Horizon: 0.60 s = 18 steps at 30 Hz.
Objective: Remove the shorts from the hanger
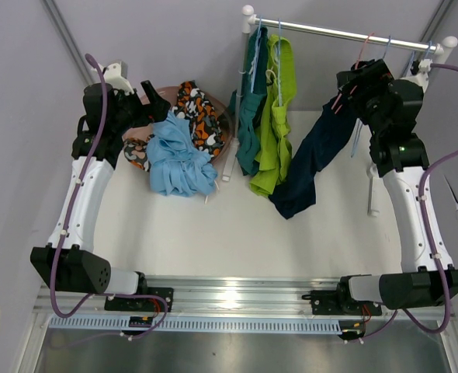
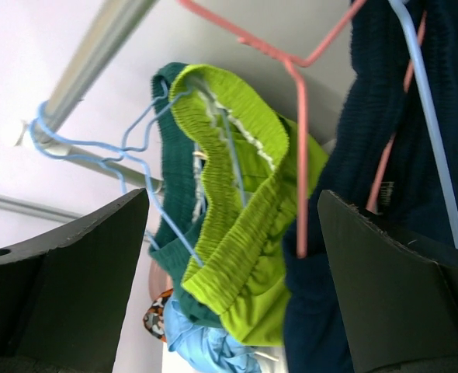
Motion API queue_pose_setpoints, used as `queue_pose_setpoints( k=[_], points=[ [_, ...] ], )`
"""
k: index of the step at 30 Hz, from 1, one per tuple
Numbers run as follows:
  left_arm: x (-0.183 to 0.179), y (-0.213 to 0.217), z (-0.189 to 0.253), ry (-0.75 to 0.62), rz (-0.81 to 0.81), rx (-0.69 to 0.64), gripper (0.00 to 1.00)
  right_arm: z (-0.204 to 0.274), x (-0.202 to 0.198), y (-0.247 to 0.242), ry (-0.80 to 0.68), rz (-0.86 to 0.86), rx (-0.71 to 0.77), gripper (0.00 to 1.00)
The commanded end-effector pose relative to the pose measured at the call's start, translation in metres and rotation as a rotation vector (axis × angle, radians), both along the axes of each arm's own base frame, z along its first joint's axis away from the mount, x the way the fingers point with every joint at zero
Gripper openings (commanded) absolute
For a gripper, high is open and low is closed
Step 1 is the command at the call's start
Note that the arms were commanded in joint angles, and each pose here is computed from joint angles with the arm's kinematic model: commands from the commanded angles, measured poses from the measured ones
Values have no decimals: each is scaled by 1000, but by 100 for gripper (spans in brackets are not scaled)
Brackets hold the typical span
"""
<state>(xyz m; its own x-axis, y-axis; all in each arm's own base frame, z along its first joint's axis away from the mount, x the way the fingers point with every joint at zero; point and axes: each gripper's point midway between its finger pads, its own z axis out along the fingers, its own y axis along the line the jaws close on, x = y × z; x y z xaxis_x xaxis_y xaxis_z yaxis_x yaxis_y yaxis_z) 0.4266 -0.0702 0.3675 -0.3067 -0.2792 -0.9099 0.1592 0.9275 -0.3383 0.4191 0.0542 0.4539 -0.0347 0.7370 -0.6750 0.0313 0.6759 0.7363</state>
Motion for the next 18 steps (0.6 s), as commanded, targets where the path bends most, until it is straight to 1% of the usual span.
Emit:
queue_pose_setpoints(
  k=[1,5,10,14,15,17,18],
  points=[
    [-5,-5,16,-50,-25,-11,99,-3,7,-3,-11,-3,-1,96],
    [-5,-5,15,-47,-22,-9,99,-14,19,0,9,13,10,96],
    [-6,-4,14,-46,-21,-7,99,-16,34,7,3,40,21,96],
    [-7,-4,14,-48,-20,-7,99,-19,52,13,5,55,29,95],
    [-8,-3,15,-51,-17,-5,99,-26,61,15,19,60,30,94],
    [-8,-2,15,-51,-10,-2,99,-19,69,22,-1,74,28,82],
    [-7,-2,13,-46,-10,1,99,-28,80,25,16,78,26,72]
  ],
)
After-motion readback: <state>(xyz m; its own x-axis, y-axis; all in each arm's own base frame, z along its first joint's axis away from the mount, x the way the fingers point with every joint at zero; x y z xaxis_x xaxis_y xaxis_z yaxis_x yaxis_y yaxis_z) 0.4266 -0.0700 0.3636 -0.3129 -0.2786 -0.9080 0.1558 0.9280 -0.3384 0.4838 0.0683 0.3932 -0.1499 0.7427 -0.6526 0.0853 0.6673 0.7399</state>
